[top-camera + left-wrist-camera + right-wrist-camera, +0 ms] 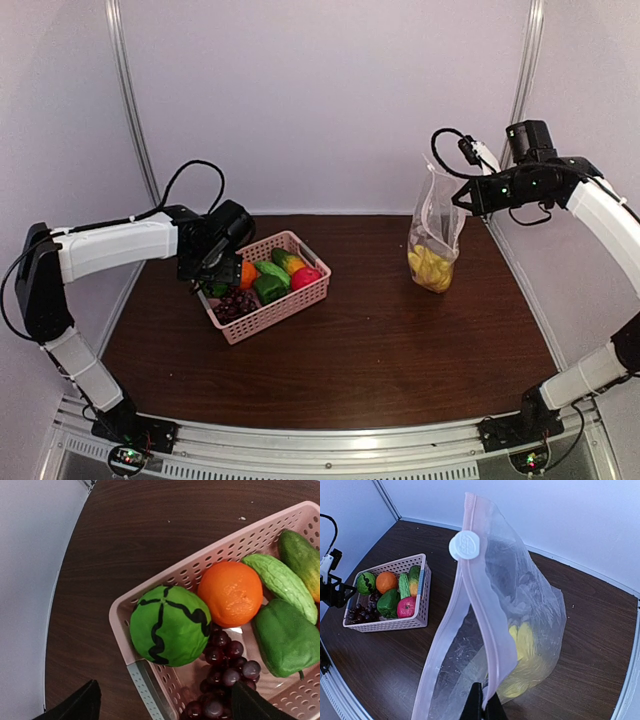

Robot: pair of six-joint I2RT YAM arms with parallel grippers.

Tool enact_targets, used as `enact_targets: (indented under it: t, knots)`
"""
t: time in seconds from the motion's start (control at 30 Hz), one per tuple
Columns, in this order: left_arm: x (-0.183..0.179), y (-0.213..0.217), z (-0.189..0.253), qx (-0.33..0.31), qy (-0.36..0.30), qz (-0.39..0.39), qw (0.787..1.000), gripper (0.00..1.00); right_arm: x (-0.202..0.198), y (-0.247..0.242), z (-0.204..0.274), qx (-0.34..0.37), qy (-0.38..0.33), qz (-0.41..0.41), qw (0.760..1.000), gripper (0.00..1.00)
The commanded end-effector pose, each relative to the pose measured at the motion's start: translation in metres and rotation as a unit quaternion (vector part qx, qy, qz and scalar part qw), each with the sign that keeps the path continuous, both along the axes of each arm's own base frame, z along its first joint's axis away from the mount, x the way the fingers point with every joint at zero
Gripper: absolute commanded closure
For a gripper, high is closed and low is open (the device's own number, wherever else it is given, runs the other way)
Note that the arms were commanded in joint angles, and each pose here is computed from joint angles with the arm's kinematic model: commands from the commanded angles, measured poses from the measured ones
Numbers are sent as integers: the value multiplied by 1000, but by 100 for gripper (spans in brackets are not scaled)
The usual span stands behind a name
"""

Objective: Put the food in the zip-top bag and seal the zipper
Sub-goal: Pick up the fake fruit from the bin.

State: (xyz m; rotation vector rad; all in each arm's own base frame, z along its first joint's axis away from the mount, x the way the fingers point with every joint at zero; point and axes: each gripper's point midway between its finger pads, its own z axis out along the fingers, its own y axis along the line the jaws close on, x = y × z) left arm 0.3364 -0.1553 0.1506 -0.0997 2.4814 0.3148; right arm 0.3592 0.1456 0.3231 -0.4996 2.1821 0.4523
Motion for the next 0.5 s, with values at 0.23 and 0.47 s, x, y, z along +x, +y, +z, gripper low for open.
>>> enact_targets:
  t: [0.23, 0.47]
  knots:
    - [38, 11, -47, 19, 27, 0, 999, 18, -11, -3, 4, 2, -18, 3, 1000, 100]
    - [53, 9, -70, 16, 37, -11, 999, 24, -12, -1, 0, 6, -13, 6, 1000, 100]
